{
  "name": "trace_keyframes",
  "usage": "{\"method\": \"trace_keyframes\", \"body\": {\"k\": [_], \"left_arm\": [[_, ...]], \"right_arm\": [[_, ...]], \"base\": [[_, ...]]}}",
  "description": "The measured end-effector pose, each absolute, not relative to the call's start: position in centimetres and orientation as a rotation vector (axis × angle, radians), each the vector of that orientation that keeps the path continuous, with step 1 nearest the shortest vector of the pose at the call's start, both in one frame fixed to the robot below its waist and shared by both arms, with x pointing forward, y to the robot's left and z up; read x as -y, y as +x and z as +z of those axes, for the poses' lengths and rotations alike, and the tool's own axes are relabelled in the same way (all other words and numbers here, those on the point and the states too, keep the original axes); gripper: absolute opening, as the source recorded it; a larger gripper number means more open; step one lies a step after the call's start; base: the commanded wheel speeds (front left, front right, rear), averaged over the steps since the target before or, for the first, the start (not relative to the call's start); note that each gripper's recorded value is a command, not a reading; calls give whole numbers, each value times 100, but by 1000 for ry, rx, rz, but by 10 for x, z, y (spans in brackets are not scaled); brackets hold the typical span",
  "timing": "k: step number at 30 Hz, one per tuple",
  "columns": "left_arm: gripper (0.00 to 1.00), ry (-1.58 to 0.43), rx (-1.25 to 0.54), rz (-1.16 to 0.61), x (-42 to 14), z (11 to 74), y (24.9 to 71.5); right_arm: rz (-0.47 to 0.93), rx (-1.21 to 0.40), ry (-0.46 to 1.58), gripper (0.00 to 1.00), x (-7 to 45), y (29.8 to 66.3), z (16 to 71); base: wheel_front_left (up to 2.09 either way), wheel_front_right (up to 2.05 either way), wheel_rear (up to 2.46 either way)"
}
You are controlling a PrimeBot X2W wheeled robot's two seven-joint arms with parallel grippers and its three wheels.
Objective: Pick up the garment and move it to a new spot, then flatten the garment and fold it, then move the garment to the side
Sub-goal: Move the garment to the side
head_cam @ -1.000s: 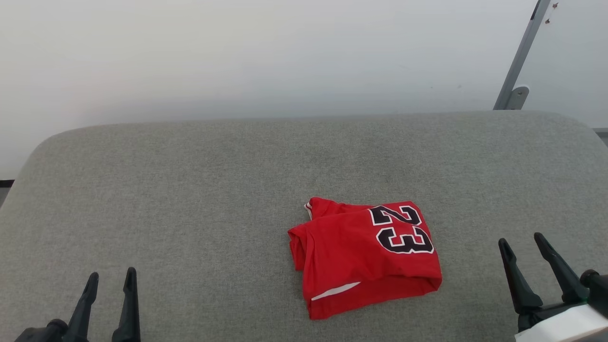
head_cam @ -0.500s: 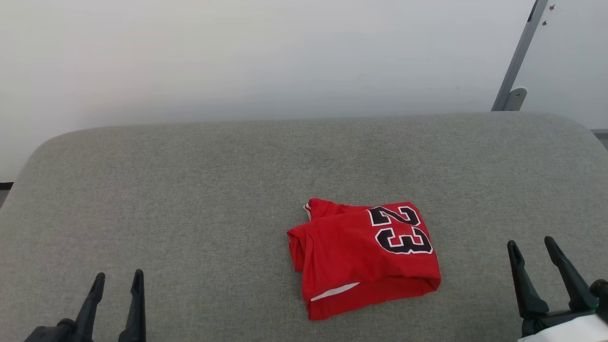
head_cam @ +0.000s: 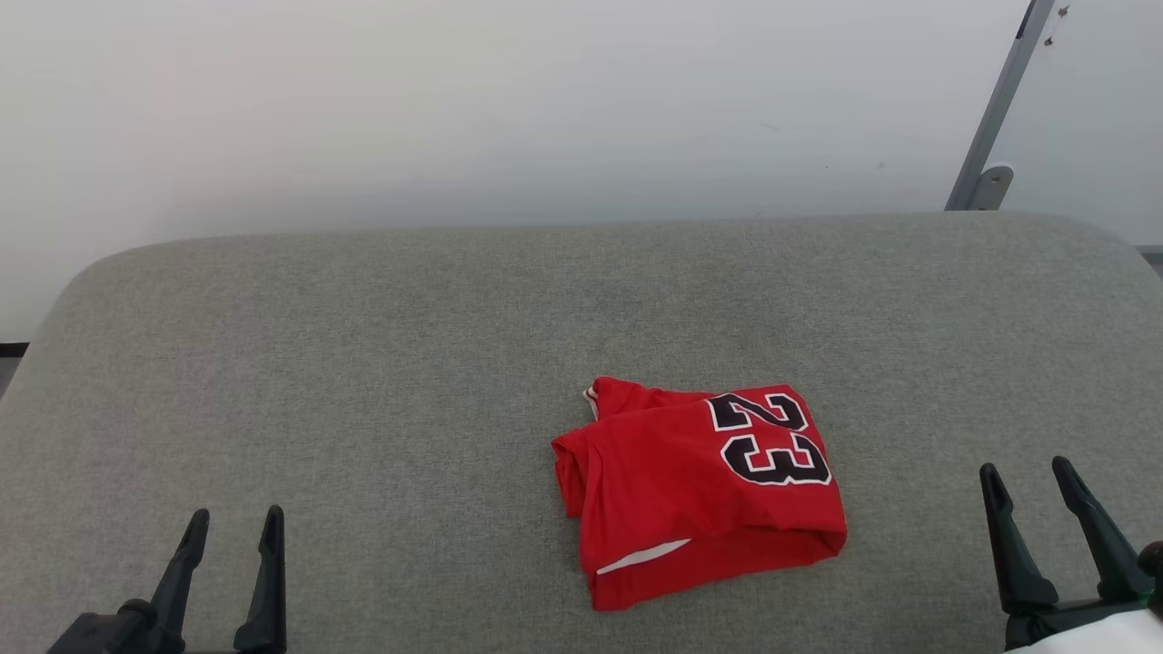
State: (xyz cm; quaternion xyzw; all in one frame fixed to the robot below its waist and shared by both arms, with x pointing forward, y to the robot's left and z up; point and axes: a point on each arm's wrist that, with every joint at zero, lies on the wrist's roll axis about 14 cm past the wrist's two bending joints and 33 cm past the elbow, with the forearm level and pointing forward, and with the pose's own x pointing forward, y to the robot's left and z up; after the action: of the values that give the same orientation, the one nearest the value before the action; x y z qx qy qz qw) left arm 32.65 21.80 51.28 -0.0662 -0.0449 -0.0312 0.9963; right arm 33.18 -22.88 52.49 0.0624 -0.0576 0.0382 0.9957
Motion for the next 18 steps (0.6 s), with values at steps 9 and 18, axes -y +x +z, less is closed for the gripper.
{"method": "trace_keyframes", "body": {"k": [9,18], "left_arm": [[100,-122,92,-66,-217,513,326],[100,-104,107,-41,-226,518,323]], "right_arm": [[88,112,115,100,225,334,524],[188,77,124,100,200,349,518]], "base": [[0,0,0],[0,0,0]]}}
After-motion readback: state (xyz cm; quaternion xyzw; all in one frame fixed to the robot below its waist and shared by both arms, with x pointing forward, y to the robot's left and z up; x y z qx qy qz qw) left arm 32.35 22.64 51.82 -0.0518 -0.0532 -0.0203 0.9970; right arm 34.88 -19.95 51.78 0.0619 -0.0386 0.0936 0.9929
